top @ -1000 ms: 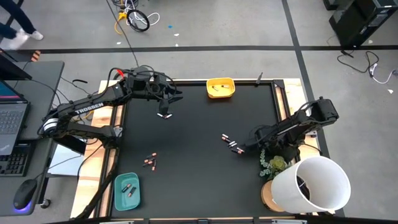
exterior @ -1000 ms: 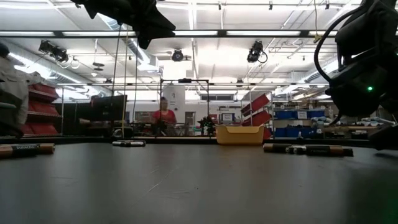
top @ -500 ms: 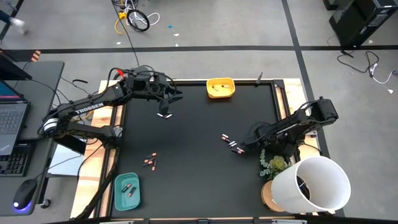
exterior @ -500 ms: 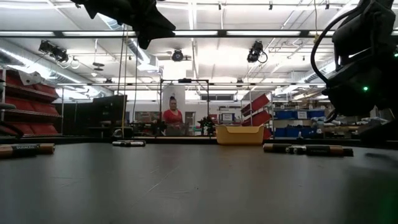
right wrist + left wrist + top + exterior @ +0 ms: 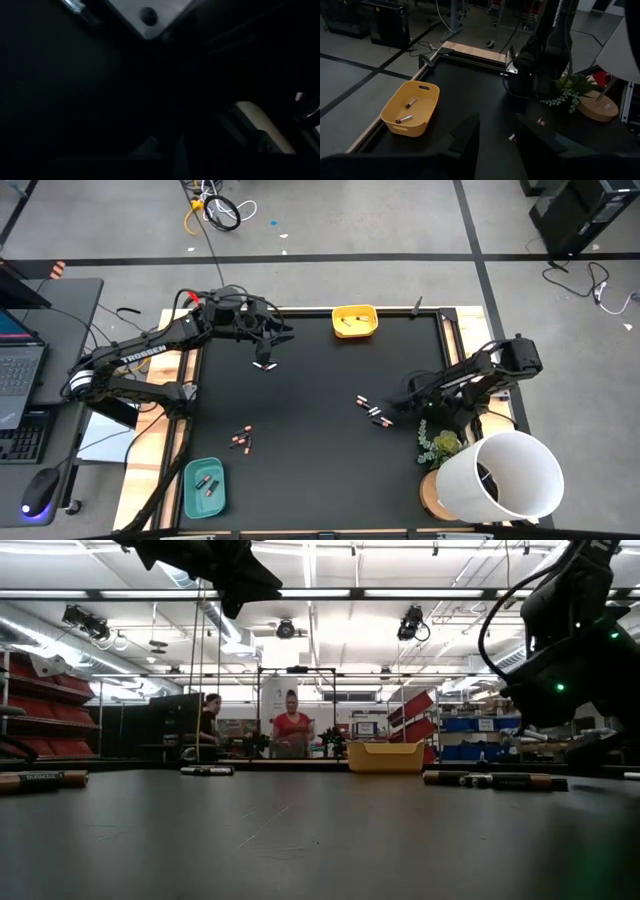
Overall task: Sort batteries
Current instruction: Put the silver battery into the yellow bin
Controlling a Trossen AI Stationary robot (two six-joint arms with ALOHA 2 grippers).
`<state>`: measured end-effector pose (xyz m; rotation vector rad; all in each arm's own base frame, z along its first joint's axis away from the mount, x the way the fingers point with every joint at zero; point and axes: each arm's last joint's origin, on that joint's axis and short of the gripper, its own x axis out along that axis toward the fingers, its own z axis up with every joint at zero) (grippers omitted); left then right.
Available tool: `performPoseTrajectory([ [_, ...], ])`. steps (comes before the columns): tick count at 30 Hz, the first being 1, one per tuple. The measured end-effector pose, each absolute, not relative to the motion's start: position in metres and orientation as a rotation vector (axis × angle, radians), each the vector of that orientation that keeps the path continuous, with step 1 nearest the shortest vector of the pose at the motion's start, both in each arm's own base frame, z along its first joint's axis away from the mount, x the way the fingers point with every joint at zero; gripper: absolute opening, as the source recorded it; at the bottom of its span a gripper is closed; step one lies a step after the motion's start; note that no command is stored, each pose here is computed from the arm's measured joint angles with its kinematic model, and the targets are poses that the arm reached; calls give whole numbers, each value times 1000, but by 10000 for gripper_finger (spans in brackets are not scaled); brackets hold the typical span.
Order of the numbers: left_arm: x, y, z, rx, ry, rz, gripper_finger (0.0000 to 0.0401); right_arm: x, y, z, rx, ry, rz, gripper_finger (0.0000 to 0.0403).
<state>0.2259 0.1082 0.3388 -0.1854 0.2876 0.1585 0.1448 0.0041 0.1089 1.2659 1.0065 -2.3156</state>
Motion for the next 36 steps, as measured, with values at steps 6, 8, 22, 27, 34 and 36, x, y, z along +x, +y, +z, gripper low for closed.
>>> performPoseTrajectory([
  [6, 226, 108, 339, -185, 288, 158, 135, 156, -2, 114, 1272, 922, -2266, 30],
  [8, 226, 108, 339, -182, 288, 158, 135, 158, -3, 115, 1275, 910, -2258, 30],
  [22, 226, 108, 339, -156, 289, 154, 135, 196, -18, 158, 1113, 991, -2031, 30],
  [27, 226, 108, 339, -156, 289, 154, 135, 197, -21, 177, 1030, 1030, -2083, 30],
  [34, 226, 108, 339, -151, 290, 153, 135, 183, -36, 159, 1158, 1038, -2197, 30],
  [36, 226, 108, 339, -151, 290, 153, 135, 176, -41, 152, 1181, 1018, -2248, 30],
])
